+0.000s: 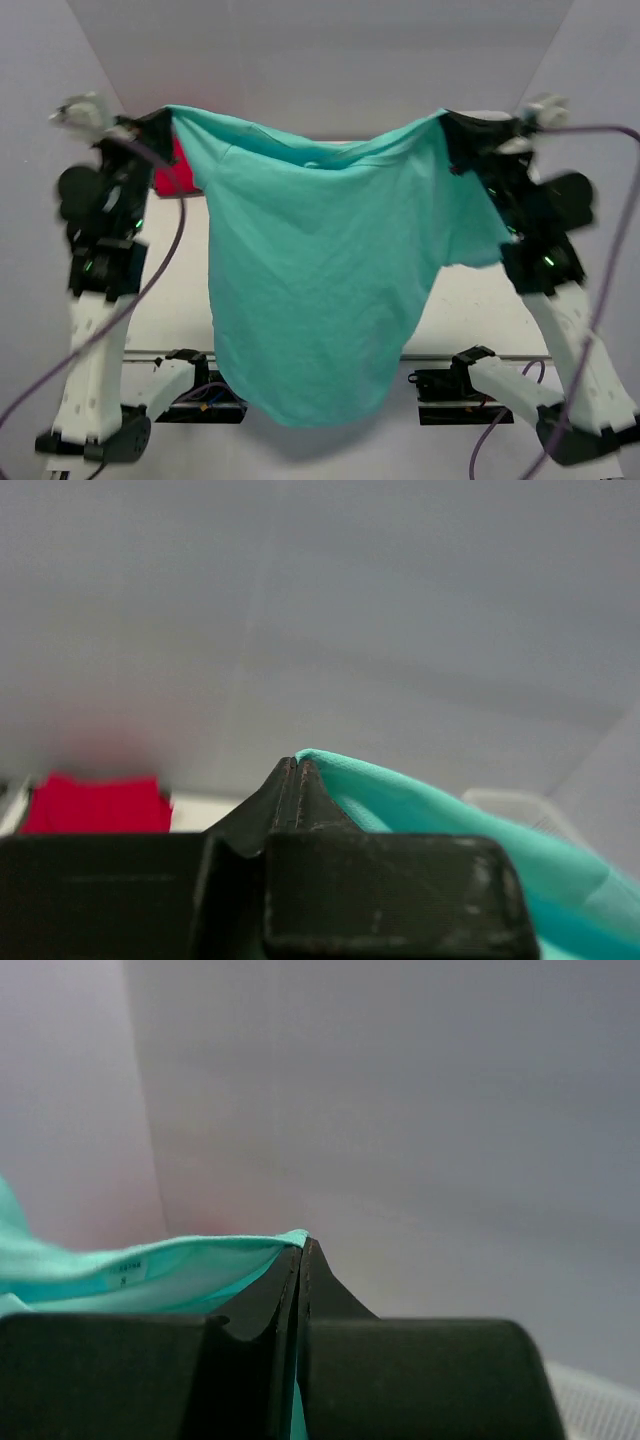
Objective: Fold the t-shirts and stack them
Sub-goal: Flatten out the tshirt
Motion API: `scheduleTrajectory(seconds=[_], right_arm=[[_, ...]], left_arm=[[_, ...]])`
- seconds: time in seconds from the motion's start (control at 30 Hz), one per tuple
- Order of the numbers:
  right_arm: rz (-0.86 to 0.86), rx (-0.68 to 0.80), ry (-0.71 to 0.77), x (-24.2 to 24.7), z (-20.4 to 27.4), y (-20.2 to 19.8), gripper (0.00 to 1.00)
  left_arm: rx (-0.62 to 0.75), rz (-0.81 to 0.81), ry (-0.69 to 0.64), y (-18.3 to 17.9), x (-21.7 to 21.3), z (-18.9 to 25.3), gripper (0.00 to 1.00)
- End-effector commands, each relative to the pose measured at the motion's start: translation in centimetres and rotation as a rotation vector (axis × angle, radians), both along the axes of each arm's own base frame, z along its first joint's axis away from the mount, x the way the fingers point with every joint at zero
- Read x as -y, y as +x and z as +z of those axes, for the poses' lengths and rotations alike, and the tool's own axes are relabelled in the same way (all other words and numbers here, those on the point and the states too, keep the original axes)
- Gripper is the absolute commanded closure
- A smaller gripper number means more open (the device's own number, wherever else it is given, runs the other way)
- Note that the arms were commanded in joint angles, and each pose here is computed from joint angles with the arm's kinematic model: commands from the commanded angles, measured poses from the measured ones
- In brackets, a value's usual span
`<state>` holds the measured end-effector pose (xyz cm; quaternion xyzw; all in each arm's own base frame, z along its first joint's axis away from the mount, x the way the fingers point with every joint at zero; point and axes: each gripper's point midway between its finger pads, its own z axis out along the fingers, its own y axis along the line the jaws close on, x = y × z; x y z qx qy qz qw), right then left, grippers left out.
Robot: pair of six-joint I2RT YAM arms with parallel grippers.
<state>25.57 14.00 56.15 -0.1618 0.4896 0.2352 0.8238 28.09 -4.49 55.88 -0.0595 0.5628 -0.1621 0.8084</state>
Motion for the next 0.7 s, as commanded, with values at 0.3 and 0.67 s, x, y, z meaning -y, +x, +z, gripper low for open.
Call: scheduleTrajectory(seconds=[0.3,0.67], right_arm=[[-0.261,-0.749,-0.15,-5.3,-32.4,28.3,0.74],[-0.282,-0.844,-0.245,-6.2,-39.1,34.0,0.1]], left_arm=[[-0.795,0.207,0.075,27.8,-0.1,-35.2,0.5],[-0.85,0.066,0.104,33.9,2.5,-40.2,0.0]])
